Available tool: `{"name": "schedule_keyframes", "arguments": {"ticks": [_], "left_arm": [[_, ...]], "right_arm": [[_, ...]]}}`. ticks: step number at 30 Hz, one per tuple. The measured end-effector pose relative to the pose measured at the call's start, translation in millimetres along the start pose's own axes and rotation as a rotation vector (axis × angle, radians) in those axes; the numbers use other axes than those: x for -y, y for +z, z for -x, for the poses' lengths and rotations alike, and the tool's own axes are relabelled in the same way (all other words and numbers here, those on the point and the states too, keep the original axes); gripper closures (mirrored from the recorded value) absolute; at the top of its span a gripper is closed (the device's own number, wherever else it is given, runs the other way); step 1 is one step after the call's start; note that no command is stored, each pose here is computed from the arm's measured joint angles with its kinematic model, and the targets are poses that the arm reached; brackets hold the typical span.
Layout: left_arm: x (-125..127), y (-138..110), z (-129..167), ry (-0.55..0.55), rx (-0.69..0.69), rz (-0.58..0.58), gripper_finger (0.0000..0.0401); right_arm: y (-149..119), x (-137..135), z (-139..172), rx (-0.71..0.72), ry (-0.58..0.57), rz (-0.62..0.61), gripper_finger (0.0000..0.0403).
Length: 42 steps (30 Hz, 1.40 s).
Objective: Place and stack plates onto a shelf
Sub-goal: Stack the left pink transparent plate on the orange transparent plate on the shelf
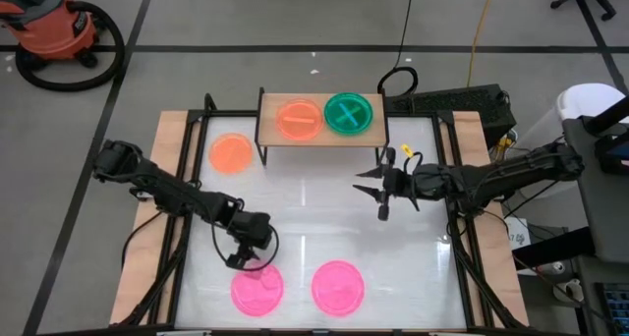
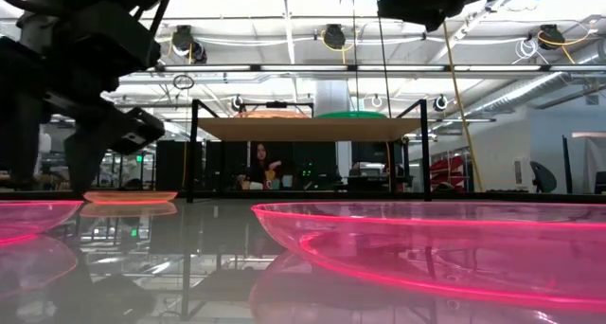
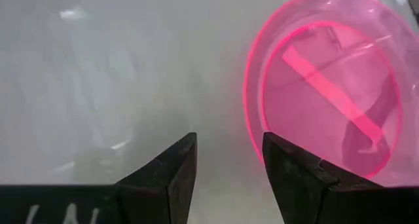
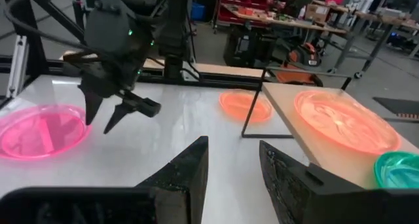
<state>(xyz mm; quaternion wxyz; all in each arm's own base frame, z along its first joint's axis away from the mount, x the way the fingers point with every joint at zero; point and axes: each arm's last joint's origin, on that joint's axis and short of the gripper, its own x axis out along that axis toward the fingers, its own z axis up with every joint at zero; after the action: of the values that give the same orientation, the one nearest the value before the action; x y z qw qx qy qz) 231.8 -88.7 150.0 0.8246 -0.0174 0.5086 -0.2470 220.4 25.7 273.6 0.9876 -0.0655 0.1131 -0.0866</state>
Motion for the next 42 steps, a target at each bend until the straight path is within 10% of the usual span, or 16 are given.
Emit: {"name": "schedule_keyframes", "arguments": {"ticks": [23, 33, 42], "left_arm": [[13, -3, -37, -0.002, -0.05, 0.048, 0.0226], [13, 0, -33, -0.004, -0.045, -0.046, 0.0383], [21, 37, 19, 0.08, -0.056, -0.176, 0.0398]], "right_arm": [[0, -3, 1, -0.004, 0.014, -0.005, 0.0284], [0, -3, 1, -0.004, 0.012, -0.003, 0.0284], [0, -3, 1, -0.004, 0.012, -0.006, 0.0284]]}}
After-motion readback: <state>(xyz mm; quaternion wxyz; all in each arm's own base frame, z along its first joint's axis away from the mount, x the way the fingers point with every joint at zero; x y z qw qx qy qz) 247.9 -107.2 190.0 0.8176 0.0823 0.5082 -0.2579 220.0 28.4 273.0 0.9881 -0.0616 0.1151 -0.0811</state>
